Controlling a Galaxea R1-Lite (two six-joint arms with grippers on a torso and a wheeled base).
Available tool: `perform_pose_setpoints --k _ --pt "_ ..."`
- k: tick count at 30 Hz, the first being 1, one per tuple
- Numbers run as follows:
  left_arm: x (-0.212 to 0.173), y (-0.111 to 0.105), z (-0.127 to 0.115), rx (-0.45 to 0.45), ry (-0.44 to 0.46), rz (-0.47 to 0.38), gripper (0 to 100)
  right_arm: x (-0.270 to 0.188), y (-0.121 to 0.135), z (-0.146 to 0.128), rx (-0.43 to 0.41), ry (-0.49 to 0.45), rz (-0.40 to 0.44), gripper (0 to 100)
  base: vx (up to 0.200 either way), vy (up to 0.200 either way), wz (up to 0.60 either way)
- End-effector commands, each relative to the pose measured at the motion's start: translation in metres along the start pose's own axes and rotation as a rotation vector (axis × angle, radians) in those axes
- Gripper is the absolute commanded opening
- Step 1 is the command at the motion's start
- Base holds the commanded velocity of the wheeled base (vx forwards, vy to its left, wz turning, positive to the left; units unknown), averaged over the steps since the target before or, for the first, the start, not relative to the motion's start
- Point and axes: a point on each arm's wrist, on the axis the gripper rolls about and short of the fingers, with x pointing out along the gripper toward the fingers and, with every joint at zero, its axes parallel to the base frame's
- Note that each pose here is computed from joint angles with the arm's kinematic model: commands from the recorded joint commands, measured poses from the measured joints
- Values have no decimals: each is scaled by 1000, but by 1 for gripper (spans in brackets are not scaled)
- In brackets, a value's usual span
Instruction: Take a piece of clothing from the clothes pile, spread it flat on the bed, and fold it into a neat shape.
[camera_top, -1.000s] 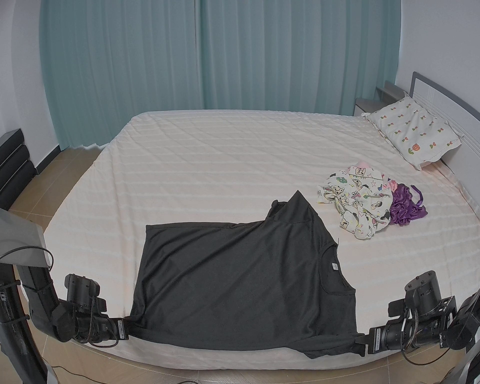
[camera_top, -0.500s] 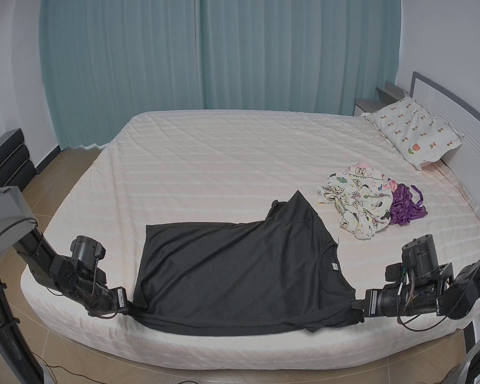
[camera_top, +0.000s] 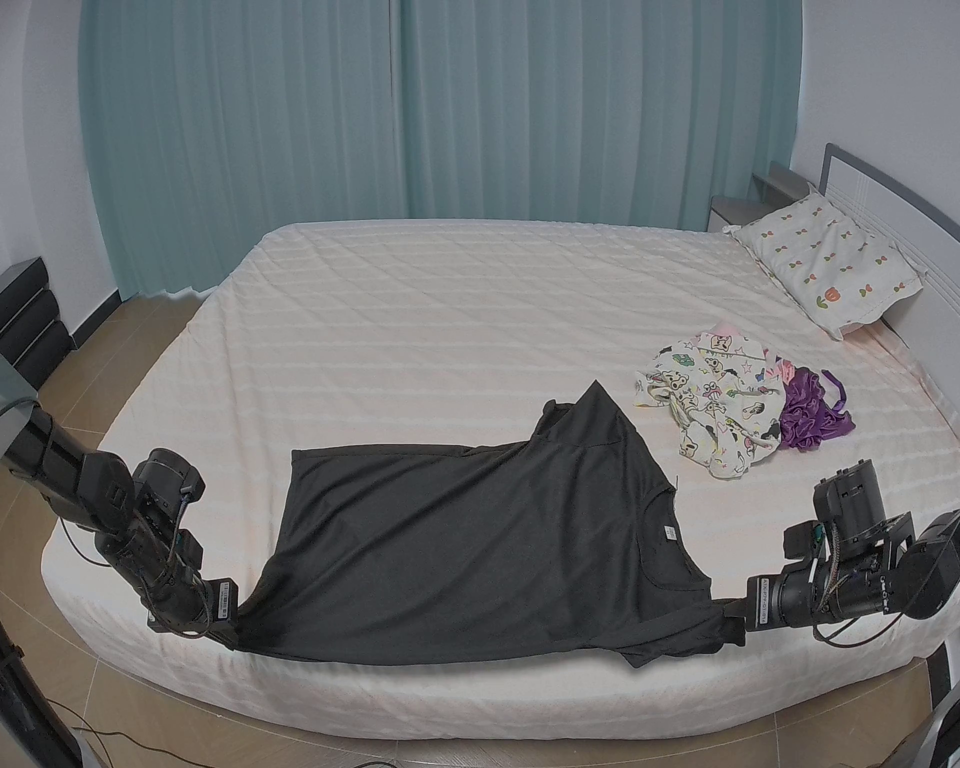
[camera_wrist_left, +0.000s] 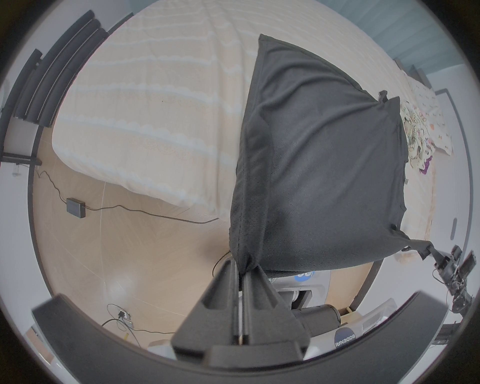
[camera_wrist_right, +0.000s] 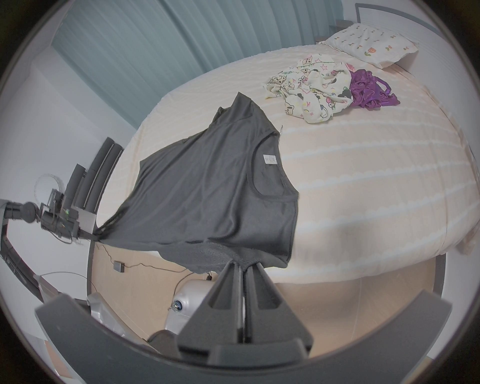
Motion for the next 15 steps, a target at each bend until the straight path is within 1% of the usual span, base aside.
perform_pose_setpoints --k 1,9,10,11,13,14,15 --pt "-10 -5 10 22 -47 -11 0 -3 -4 -5 -4 15 -7 0 0 0 0" --pt "-11 -11 36 13 -100 -26 0 3 1 20 8 -45 13 0 0 0 0" --pt "-11 -11 36 13 -100 -26 0 3 1 20 8 -45 13 0 0 0 0" --pt "-10 -14 45 -6 -117 -30 0 9 3 29 7 -57 21 0 0 0 0" --pt "-8 -16 55 -32 -130 -32 0 16 5 36 7 -61 22 0 0 0 0" --pt "-8 -16 55 -35 -130 -32 0 16 5 37 6 -63 23 0 0 0 0" --pt "-5 -18 66 -58 -143 -37 0 24 6 44 6 -65 22 0 0 0 0"
